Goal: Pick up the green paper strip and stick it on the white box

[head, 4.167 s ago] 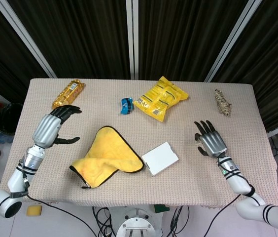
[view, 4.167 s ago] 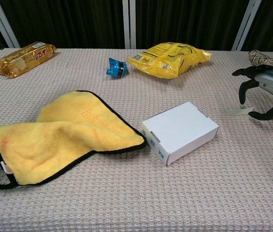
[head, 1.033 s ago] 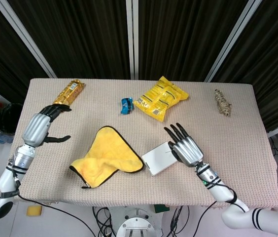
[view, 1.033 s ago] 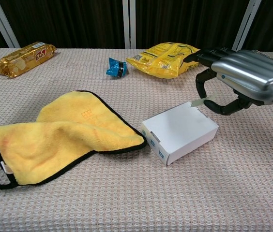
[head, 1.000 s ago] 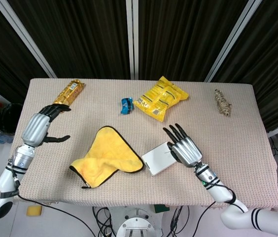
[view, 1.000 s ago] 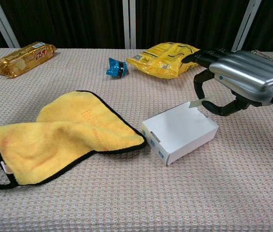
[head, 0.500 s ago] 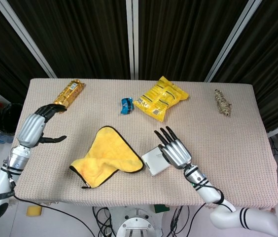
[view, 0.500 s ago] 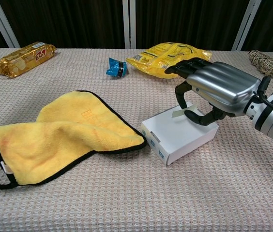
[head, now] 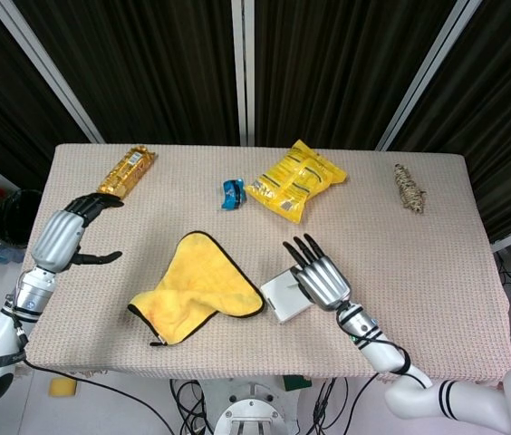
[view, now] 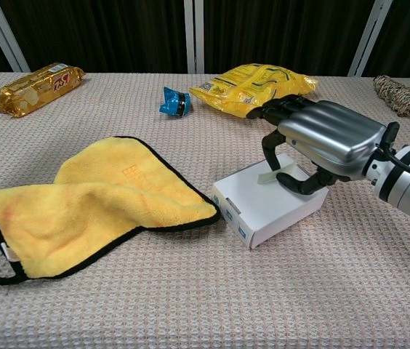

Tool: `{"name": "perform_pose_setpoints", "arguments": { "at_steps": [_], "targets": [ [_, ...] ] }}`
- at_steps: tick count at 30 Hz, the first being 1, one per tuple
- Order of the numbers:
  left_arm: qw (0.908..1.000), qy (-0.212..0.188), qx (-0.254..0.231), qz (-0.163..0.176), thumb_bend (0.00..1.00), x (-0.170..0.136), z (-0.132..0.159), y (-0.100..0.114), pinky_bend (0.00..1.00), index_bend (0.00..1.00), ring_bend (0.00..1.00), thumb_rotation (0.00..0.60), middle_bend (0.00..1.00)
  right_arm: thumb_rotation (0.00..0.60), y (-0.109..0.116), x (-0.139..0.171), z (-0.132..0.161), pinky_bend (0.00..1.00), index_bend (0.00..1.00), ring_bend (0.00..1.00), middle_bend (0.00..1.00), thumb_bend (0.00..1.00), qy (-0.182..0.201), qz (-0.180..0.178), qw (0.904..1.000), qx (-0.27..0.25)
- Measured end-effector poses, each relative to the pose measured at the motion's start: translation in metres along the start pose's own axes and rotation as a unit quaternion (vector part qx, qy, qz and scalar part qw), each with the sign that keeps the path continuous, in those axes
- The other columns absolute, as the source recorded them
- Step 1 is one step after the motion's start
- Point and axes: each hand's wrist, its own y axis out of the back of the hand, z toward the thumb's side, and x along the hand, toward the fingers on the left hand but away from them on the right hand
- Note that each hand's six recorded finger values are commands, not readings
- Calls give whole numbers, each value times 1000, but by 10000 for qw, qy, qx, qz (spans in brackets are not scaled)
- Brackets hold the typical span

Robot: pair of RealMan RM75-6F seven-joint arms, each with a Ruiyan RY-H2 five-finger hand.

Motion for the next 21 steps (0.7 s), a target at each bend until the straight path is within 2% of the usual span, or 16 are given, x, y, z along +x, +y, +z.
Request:
{"name": "perform_pose_setpoints", "arguments": {
  "at_steps": [21],
  "targets": [
    [10000, -21, 5, -14, 41, -1, 1, 0, 208, 255, 179, 600, 227, 600, 3, 8, 0, 0, 520, 0, 31, 318, 76, 48, 10000, -34]
  ]
}}
